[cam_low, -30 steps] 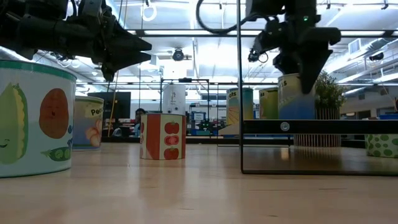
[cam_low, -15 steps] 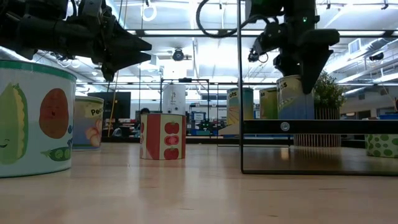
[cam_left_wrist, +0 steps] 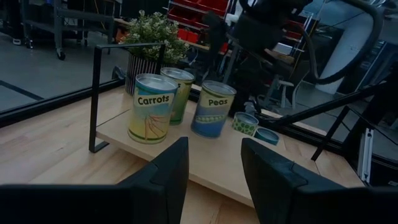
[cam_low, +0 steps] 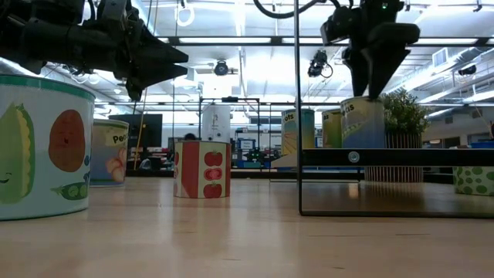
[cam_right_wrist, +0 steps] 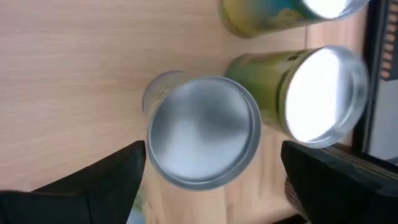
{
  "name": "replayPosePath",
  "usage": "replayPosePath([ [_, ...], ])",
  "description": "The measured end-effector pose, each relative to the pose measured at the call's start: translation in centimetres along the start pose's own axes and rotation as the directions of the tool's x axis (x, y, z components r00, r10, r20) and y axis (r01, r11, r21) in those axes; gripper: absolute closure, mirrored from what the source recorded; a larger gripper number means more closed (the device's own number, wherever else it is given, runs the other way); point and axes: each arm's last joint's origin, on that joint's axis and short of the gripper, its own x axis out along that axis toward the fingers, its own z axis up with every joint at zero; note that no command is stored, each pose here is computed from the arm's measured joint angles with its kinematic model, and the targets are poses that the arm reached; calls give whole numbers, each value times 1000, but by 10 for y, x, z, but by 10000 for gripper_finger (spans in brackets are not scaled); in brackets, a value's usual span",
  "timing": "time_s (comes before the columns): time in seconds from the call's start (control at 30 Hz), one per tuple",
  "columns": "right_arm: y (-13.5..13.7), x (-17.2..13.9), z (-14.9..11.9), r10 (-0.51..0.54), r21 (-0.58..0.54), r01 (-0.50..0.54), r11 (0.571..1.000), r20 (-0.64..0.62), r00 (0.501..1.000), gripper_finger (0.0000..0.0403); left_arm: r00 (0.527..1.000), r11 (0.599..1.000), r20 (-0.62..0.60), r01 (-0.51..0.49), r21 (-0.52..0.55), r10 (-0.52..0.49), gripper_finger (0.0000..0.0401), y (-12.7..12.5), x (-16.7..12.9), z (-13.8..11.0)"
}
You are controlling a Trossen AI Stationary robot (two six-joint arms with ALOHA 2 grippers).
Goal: Pick and place cans onto a shelf
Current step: Put the large canned peas on the shelf, then put the canned peaches on the shelf
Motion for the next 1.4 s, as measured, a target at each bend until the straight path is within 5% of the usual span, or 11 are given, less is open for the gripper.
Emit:
replayPosePath([
  [0.6, 0, -17, 6, -39, 10, 38, 999, 65, 997, 21, 1000, 1000, -1, 6, -20, -6, 248, 0, 0, 0],
  [0.83, 26, -44, 11, -36, 20, 31, 999, 275, 961, 21, 936, 938, 64, 346, -10, -345, 248, -20, -6, 11],
  [0.93, 42, -48, 2, -61, 27, 55, 998, 351, 934, 21, 905, 909, 92, 416, 22, -416, 248, -31, -13, 12],
  [1.1, 56, -61, -19, -67, 46, 51, 998, 464, 883, 21, 928, 937, 129, 348, 37, -350, 248, -39, -12, 18],
  [1.23, 60, -67, -43, -75, 65, 49, 997, 516, 853, 21, 944, 941, 25, 325, 94, -328, 248, -48, -4, 20],
  [1.4, 58, -61, -64, -77, 75, 40, 996, 600, 797, 21, 973, 957, -149, 206, 206, -177, 248, -54, 8, 22],
])
